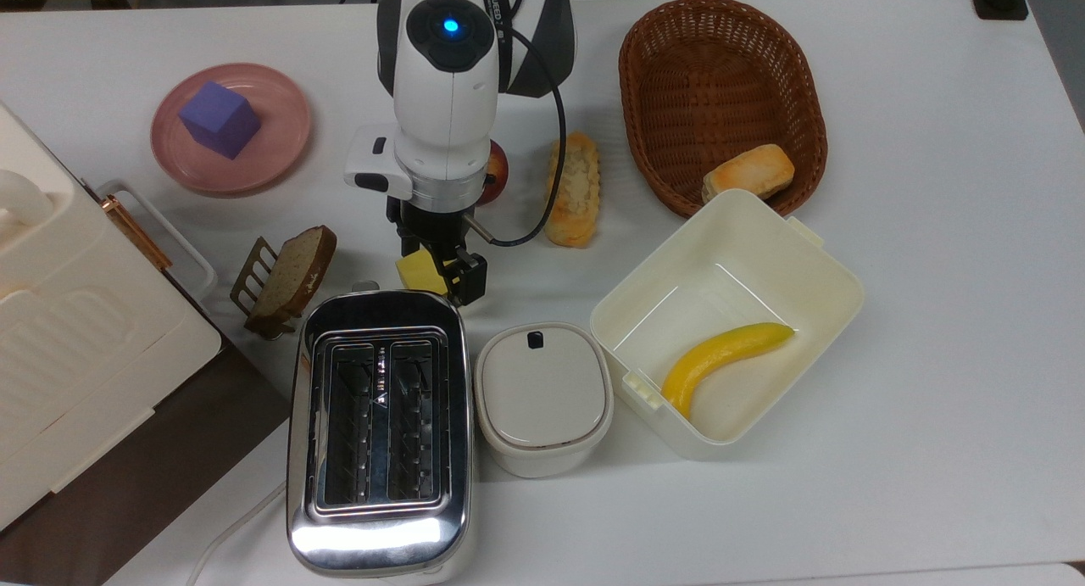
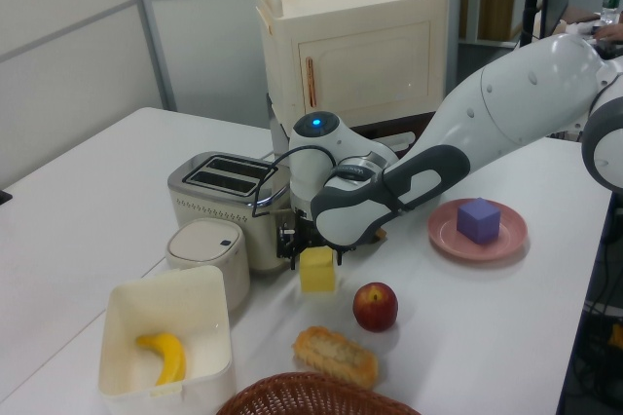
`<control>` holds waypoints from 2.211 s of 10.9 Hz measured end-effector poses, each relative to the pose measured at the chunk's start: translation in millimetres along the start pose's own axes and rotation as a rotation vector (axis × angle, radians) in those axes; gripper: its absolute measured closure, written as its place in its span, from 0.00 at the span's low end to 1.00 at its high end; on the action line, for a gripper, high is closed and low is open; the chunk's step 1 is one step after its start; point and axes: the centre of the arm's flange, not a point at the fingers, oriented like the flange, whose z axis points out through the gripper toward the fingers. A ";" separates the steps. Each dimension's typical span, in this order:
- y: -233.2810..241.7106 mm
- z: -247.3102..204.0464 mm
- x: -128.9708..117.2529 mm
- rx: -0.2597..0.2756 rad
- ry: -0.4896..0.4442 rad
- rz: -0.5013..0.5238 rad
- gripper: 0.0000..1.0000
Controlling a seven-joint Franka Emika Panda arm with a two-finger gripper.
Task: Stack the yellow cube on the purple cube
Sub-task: 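Close the gripper on the yellow cube, then lift the yellow cube and carry it toward the purple cube, then lower the yellow cube onto the top of the purple cube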
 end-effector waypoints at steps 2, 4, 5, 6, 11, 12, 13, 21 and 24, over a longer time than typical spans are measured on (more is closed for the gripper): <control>-1.3 -0.1 -1.3 -0.001 0.003 -0.007 0.35; -1.7 -0.7 -1.1 -0.003 0.008 -0.013 0.37; -2.0 -3.1 -0.2 -0.006 0.020 -0.025 0.37; -1.3 -11.4 1.7 -0.014 0.038 -0.041 0.37; 68.5 -153.0 13.9 -0.226 -0.094 -0.357 0.37; 88.5 -174.1 22.6 -0.240 -0.111 -0.397 0.37; 108.7 -188.7 34.4 -0.246 -0.119 -0.419 0.37; 272.9 -212.1 128.1 -0.157 -0.183 -0.499 0.39; 286.6 -162.9 138.3 -0.137 -0.133 -0.484 0.39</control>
